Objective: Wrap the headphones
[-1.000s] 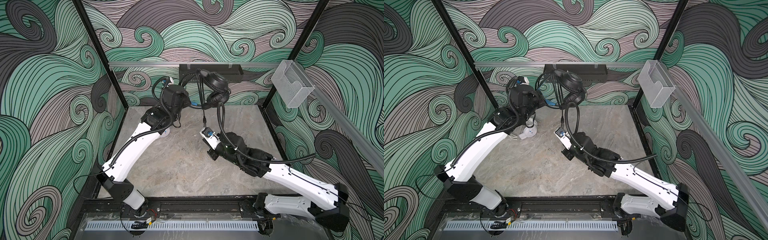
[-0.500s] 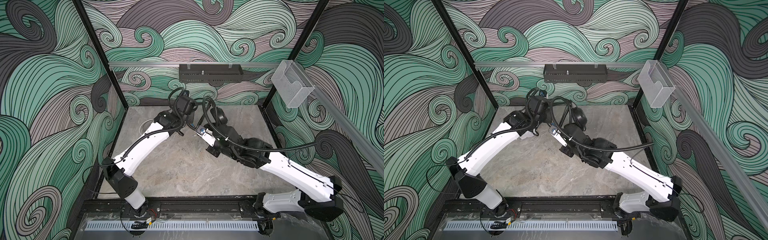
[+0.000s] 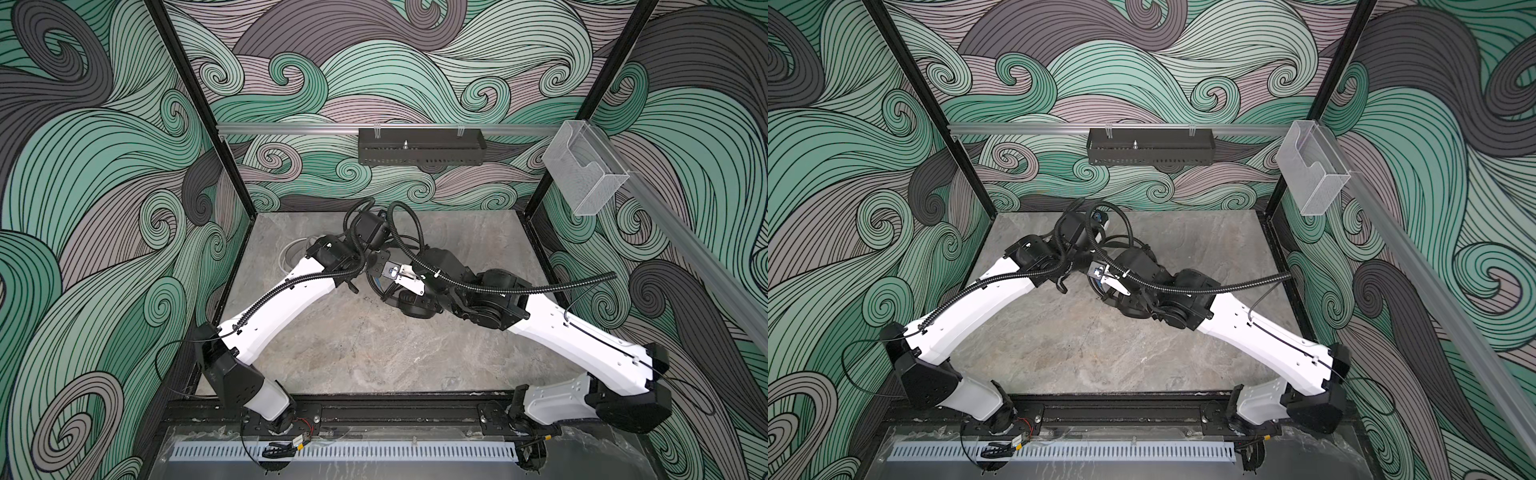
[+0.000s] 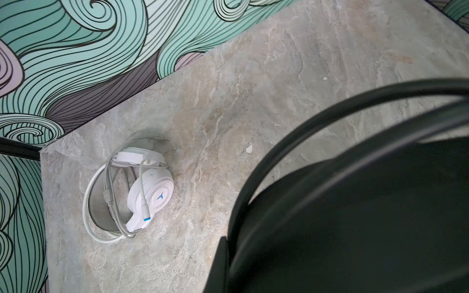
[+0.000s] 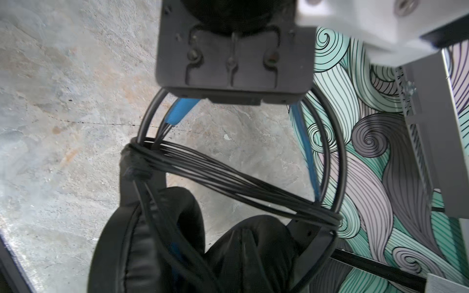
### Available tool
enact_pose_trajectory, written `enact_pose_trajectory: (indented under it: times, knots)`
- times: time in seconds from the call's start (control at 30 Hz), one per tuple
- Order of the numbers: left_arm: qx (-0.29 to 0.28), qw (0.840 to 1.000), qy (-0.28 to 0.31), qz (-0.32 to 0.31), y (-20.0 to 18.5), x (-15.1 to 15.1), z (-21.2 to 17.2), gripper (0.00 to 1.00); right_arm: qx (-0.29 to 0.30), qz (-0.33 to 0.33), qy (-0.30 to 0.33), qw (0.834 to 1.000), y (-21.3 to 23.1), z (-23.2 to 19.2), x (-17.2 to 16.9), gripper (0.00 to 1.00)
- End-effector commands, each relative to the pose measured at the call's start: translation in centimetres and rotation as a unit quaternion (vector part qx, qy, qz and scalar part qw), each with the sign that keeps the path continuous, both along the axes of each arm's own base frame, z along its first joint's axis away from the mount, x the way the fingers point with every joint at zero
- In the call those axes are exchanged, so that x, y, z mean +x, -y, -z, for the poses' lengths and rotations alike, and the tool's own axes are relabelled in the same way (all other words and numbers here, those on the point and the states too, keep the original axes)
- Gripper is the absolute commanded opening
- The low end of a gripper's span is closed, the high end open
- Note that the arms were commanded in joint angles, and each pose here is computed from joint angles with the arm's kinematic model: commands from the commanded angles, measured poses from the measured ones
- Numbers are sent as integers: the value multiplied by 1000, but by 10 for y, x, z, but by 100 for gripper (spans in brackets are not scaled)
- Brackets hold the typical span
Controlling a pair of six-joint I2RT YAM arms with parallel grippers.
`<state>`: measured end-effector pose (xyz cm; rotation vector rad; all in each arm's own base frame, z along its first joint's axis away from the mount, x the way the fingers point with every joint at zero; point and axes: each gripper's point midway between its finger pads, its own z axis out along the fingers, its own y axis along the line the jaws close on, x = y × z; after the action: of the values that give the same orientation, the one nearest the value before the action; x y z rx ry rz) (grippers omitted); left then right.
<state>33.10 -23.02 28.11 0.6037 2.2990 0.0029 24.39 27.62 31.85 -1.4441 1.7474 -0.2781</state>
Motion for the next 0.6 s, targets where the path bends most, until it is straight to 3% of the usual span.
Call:
enact_pose_trajectory:
  times: [0.0, 0.27, 0.47, 0.57]
  knots:
    - [23, 999, -31, 30, -2, -16, 6, 0, -6, 16, 71, 997, 11, -38, 12, 0]
    - [26, 997, -70, 32, -3, -27, 25, 0, 1, 6, 145, 989, 18, -70, 9, 0]
    - [10, 996, -75, 51, 6, -32, 21, 0, 24, -86, 221, 971, -3, -91, -23, 0]
    - [13, 995, -81, 59, 8, -34, 22, 0, -12, -94, 237, 967, -7, -86, -24, 0]
